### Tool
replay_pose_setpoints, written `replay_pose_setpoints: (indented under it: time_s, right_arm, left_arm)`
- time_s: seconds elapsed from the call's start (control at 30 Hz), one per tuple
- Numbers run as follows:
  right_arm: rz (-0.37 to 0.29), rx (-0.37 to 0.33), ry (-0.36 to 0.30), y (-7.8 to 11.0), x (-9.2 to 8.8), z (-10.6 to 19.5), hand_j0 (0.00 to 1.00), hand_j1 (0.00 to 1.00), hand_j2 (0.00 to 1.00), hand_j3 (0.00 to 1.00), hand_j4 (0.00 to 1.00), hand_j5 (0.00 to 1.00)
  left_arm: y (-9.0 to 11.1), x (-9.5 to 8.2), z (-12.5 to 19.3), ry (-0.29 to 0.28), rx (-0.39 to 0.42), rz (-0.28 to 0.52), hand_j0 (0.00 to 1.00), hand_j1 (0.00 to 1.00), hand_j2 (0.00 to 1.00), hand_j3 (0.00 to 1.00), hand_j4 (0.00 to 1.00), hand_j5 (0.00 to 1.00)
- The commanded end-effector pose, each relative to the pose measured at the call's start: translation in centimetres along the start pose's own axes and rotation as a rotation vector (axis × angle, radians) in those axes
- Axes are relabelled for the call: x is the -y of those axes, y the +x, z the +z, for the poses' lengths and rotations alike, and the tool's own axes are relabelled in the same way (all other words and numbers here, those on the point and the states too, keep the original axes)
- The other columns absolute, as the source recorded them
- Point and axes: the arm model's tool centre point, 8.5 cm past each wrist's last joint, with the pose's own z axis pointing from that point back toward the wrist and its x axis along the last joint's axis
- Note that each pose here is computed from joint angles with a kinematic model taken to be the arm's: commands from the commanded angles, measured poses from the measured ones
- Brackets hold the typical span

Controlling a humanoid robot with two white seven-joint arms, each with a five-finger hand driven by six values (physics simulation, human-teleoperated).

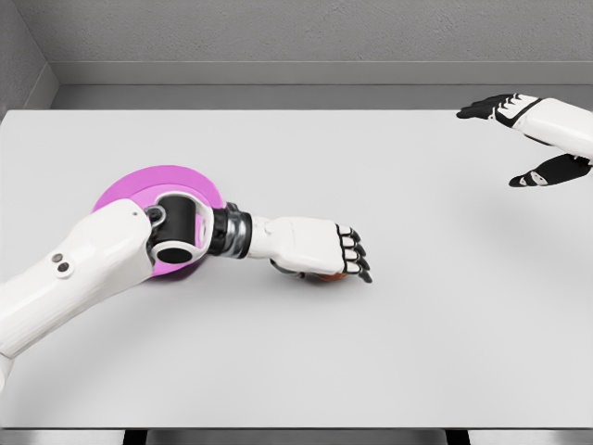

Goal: Put the apple on the plate with both arms

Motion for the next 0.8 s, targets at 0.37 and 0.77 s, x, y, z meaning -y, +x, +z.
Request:
replay_pose_setpoints:
  time_s: [0.37,0.77]
  right_arm:
    - [-0.002,0.005,-0.005,0.15,0.14,-0.03,1.0,1.0,1.0,1.0,1.0,1.0]
    - [-0.002,0.005,-0.005,0.15,0.14,-0.03,1.0,1.0,1.0,1.0,1.0,1.0]
  left_arm:
    - [0.1,0.07,-0.08,0.0,0.004,0.005,0.84,0.84,0.84,0.84,0.84,0.84]
    - [0.26,0.19,-0.15,-0.005,0.008,0.003,0.72,0.72,0.72,0.72,0.72,0.72]
